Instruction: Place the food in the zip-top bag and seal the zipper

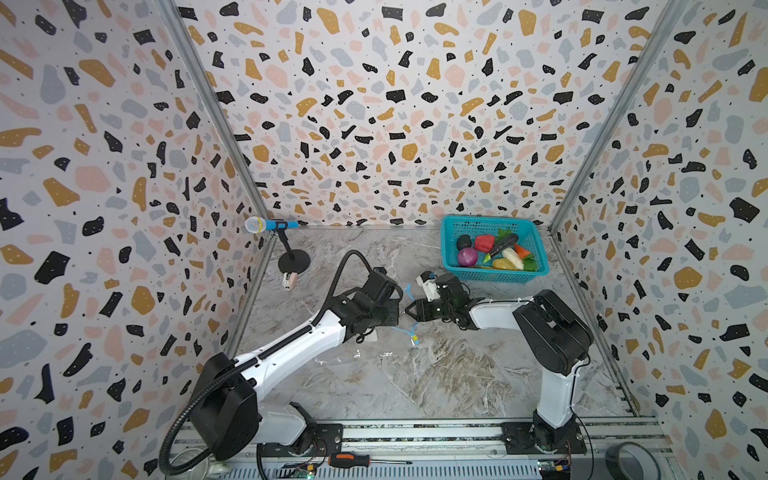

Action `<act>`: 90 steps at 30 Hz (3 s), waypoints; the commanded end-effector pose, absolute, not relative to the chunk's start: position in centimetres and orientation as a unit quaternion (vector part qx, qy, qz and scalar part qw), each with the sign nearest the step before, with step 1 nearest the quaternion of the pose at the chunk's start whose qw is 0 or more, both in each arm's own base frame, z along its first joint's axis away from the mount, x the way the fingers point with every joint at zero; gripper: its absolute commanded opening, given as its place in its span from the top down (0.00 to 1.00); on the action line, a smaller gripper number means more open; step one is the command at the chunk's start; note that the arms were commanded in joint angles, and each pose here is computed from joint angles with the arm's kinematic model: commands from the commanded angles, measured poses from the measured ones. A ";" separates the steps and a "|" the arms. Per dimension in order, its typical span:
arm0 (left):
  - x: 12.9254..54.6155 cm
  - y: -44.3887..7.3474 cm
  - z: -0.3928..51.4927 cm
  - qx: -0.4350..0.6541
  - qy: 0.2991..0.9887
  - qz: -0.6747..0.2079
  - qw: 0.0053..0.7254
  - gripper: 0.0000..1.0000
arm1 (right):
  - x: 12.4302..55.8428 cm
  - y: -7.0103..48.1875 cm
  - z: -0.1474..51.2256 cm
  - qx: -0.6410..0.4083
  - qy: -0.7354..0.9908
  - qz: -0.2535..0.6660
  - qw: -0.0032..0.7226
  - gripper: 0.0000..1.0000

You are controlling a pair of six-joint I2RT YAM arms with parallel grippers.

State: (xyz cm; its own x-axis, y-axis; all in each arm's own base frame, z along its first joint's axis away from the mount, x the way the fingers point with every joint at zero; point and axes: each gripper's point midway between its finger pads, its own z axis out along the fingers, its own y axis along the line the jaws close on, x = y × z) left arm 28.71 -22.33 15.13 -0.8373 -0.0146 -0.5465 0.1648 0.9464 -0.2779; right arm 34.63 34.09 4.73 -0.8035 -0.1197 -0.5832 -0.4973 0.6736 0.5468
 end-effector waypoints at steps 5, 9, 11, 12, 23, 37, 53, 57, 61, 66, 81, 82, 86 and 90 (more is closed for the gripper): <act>29.1 -22.7 15.6 0.030 0.943 -0.163 0.290 1.00 | 34.7 35.2 6.9 -0.187 0.864 0.384 0.267 0.43; 29.4 -22.9 14.8 0.005 0.941 -0.175 0.289 1.00 | 33.5 34.6 7.8 -0.176 0.863 0.395 0.262 0.35; 29.5 -22.9 14.4 -0.010 0.941 -0.177 0.289 1.00 | 32.8 34.0 8.1 -0.173 0.864 0.394 0.261 0.32; 29.5 -22.9 14.1 -0.012 0.941 -0.176 0.287 1.00 | 32.6 33.8 8.3 -0.174 0.865 0.391 0.261 0.31; 30.3 -23.0 13.2 -0.030 0.943 -0.170 0.284 1.00 | 33.8 30.7 12.2 -0.178 0.873 0.345 0.295 0.26; 31.9 -24.6 13.0 -0.010 0.943 -0.178 0.281 1.00 | 45.4 19.3 19.2 -0.099 0.897 0.149 0.405 0.37; 33.8 -26.1 13.2 0.012 0.939 -0.191 0.286 1.00 | 52.4 12.7 14.3 -0.069 0.949 0.033 0.307 0.38; 34.0 -26.7 13.0 0.022 0.941 -0.196 0.277 1.00 | 52.8 10.8 13.8 -0.054 0.954 0.023 0.295 0.38; 34.0 -27.0 12.8 0.031 0.942 -0.197 0.271 1.00 | 52.5 8.3 13.7 -0.037 0.956 0.016 0.290 0.38; 34.3 -27.2 12.4 0.040 0.943 -0.193 0.267 1.00 | 52.1 7.3 12.9 -0.030 0.959 0.012 0.282 0.38; 34.7 -27.1 13.1 0.041 0.940 -0.191 0.280 1.00 | 50.1 10.8 11.6 -0.080 0.966 0.018 0.247 0.38; 34.7 -27.1 13.2 0.041 0.940 -0.191 0.280 1.00 | 49.9 10.9 11.6 -0.080 0.966 0.020 0.246 0.38; 34.7 -27.1 13.0 0.041 0.940 -0.191 0.279 1.00 | 48.6 11.3 11.1 -0.081 0.968 0.022 0.238 0.38; 34.6 -27.2 12.8 0.041 0.940 -0.193 0.278 1.00 | 47.4 11.9 10.9 -0.085 0.969 0.027 0.231 0.38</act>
State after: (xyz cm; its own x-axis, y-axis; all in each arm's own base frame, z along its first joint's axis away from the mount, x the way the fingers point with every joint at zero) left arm 33.89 -26.77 11.54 -0.8614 -0.0214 -0.5075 0.1672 0.9315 -0.3231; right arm 48.74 11.18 8.82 -0.8859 -0.1471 -0.4398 -0.1642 0.9864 0.0010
